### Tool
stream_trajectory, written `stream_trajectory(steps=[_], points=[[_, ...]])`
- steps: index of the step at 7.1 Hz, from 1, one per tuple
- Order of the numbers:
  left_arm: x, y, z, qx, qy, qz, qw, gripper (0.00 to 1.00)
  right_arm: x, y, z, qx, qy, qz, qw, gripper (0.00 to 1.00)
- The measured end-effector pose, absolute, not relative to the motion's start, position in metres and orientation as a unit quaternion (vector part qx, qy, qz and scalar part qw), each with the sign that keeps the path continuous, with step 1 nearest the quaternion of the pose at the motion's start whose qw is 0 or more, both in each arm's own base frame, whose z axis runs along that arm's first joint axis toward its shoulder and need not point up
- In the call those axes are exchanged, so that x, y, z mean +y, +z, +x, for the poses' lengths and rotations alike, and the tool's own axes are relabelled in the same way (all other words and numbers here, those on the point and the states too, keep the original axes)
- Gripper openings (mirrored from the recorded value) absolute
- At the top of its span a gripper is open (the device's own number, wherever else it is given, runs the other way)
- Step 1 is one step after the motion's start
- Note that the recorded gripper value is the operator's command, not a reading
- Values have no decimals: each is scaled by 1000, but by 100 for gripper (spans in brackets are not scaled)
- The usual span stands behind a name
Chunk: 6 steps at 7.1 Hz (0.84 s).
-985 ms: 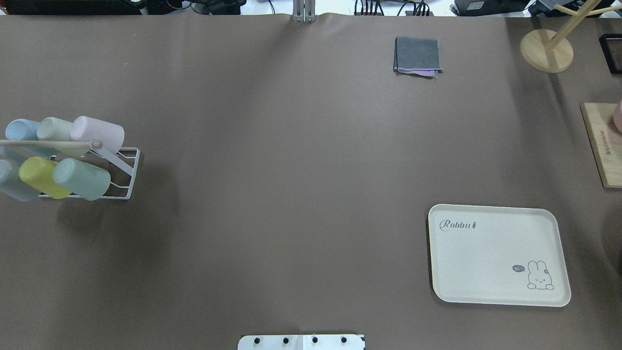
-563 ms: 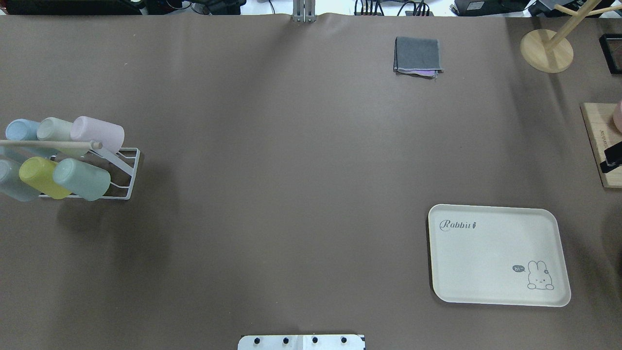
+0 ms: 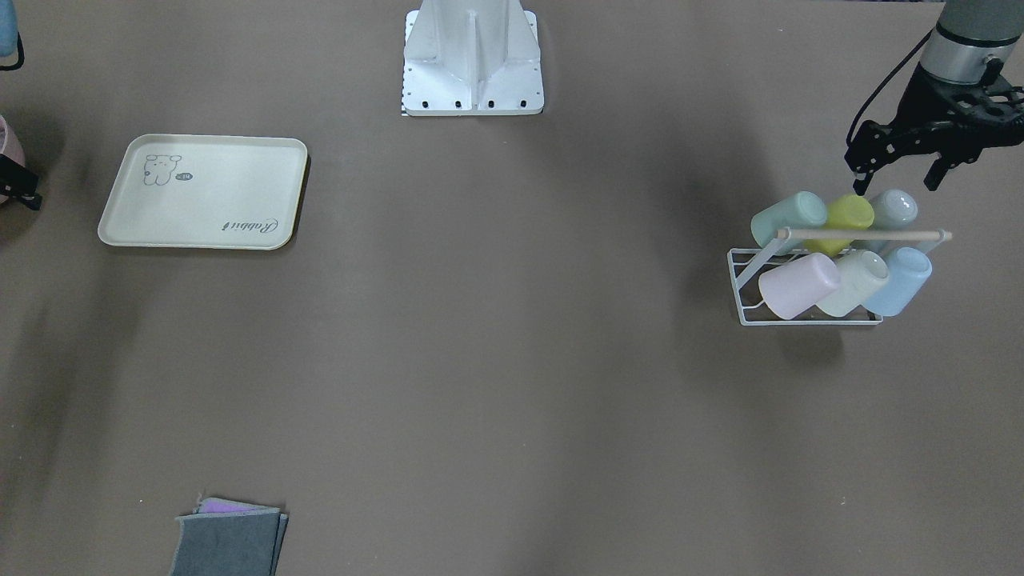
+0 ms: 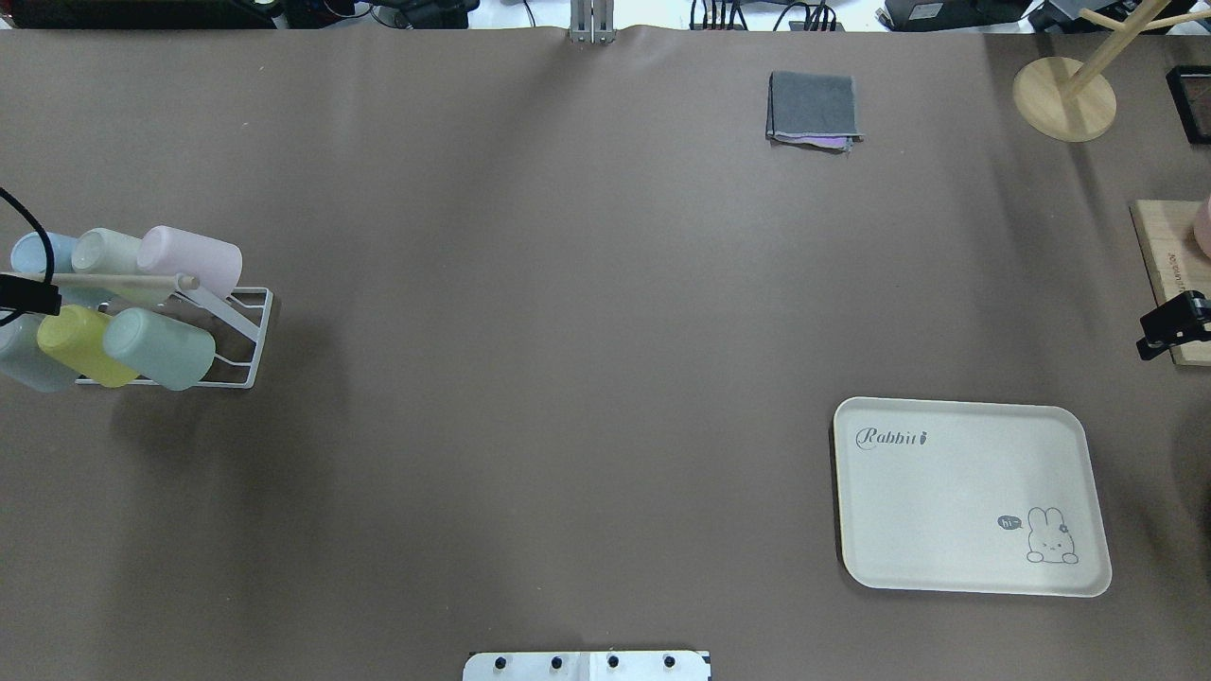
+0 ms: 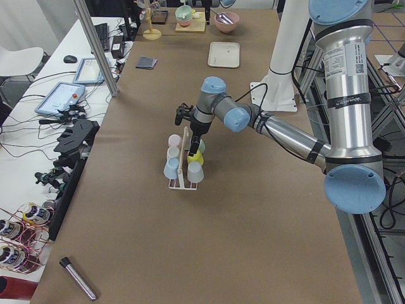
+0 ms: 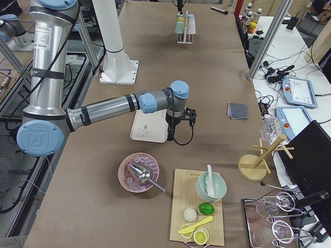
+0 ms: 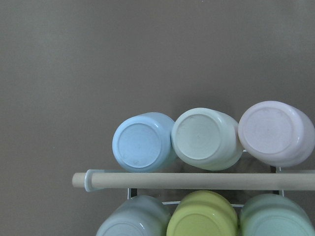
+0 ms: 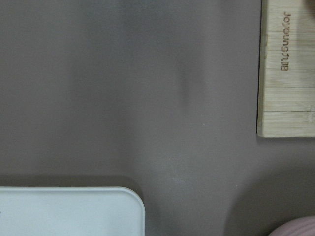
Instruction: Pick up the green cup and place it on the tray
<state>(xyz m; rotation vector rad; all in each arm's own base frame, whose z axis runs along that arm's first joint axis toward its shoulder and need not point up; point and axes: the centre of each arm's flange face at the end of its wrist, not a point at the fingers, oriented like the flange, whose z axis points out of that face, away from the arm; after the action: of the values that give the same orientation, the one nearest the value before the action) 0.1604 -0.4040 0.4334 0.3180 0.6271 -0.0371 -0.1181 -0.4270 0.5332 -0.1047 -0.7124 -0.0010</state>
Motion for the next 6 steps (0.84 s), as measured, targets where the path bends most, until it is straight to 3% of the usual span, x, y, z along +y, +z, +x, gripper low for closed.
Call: stream_trajectory(steps=[3, 6], points=[[-384, 405, 177, 317, 8, 186, 930, 98, -433, 584, -140, -359, 8, -45, 932, 98], [-353, 394, 203, 333, 52, 174, 925, 98, -406, 589, -165, -384, 33, -44, 922, 99]])
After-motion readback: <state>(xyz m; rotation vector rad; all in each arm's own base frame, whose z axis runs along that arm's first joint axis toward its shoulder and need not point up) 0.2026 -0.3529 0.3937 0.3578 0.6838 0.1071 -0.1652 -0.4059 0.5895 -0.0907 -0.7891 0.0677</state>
